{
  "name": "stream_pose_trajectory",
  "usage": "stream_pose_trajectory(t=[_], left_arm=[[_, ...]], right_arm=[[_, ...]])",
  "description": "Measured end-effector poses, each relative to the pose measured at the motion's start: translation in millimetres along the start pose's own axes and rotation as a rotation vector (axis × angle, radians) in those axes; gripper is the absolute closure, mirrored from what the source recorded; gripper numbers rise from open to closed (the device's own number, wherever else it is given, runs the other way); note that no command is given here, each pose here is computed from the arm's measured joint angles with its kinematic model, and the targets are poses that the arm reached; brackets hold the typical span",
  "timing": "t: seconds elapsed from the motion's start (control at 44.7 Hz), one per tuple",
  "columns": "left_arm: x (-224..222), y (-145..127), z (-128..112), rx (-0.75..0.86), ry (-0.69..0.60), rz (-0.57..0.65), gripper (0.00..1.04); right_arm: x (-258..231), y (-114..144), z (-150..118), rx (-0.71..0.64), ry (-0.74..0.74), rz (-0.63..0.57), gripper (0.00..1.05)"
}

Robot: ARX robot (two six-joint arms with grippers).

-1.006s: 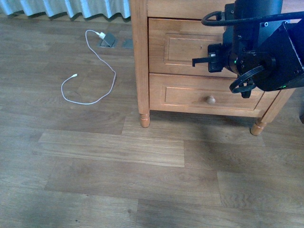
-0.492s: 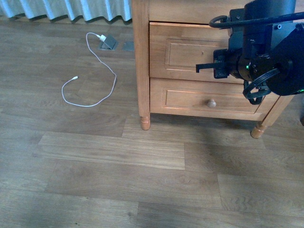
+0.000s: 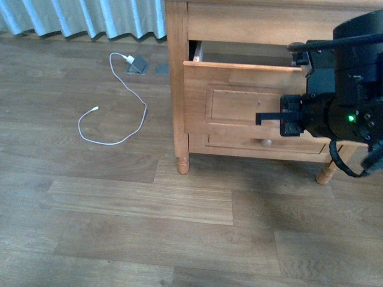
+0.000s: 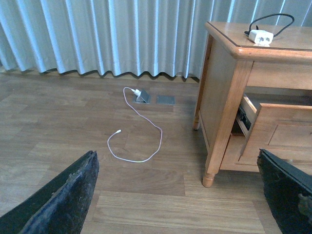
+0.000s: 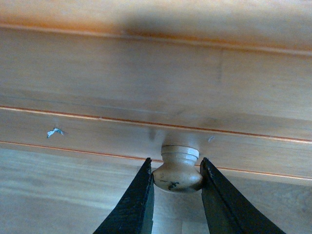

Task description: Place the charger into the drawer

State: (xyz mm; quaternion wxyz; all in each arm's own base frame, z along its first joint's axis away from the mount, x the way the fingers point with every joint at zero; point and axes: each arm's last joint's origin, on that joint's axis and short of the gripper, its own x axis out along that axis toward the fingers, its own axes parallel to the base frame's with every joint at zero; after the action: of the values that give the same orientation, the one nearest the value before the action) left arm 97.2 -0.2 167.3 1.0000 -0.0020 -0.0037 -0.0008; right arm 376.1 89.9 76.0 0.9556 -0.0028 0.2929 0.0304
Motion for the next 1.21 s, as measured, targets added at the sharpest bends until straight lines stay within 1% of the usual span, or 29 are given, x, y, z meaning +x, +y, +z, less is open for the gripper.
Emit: stream_pose_trajectory(t=[0.469, 0.738, 0.76, 0.805, 0.827, 0.916, 0.939, 0.983, 1.073, 1.095, 1.185, 1.207], left_arm=[[0, 0, 0, 0.0, 0.0, 0.0, 0.06], [0, 0, 0, 0.0, 0.0, 0.0, 0.06], [0, 0, 0, 0.0, 0.0, 0.0, 0.06], [0, 0, 0, 0.0, 0.0, 0.0, 0.06], [0, 0, 0, 0.0, 0.0, 0.0, 0.06], [0, 0, 0, 0.0, 0.0, 0.0, 0.06], [0, 0, 0, 0.0, 0.0, 0.0, 0.06], [0, 0, 0, 0.0, 0.0, 0.0, 0.06], [0, 0, 0, 0.0, 0.0, 0.0, 0.06], [0, 0, 0, 0.0, 0.0, 0.0, 0.06], [0, 0, 0, 0.0, 0.0, 0.0, 0.06], [0, 0, 0, 0.0, 0.0, 0.0, 0.06]], right_arm=[[-74, -15, -38, 0.021, 0.104, 0.086, 0.82], [-101, -21, -54, 0.032, 0.13, 0.122, 0.82], [-102, -21, -55, 0.033, 0.13, 0.12, 0.8], [-106, -23, -54, 0.053, 0.124, 0.104, 0.71], [-107, -24, -53, 0.056, 0.12, 0.1, 0.69], [-118, -28, -42, 0.089, 0.077, 0.077, 0.55], [-119, -28, -41, 0.091, 0.073, 0.076, 0.53], [-126, -30, -38, 0.106, 0.064, 0.075, 0.44], [-137, -31, -36, 0.123, 0.068, 0.089, 0.3], [-139, -31, -35, 0.125, 0.068, 0.095, 0.28], [-154, -32, -30, 0.139, 0.059, 0.117, 0.12], [-156, -32, -29, 0.141, 0.057, 0.12, 0.1]])
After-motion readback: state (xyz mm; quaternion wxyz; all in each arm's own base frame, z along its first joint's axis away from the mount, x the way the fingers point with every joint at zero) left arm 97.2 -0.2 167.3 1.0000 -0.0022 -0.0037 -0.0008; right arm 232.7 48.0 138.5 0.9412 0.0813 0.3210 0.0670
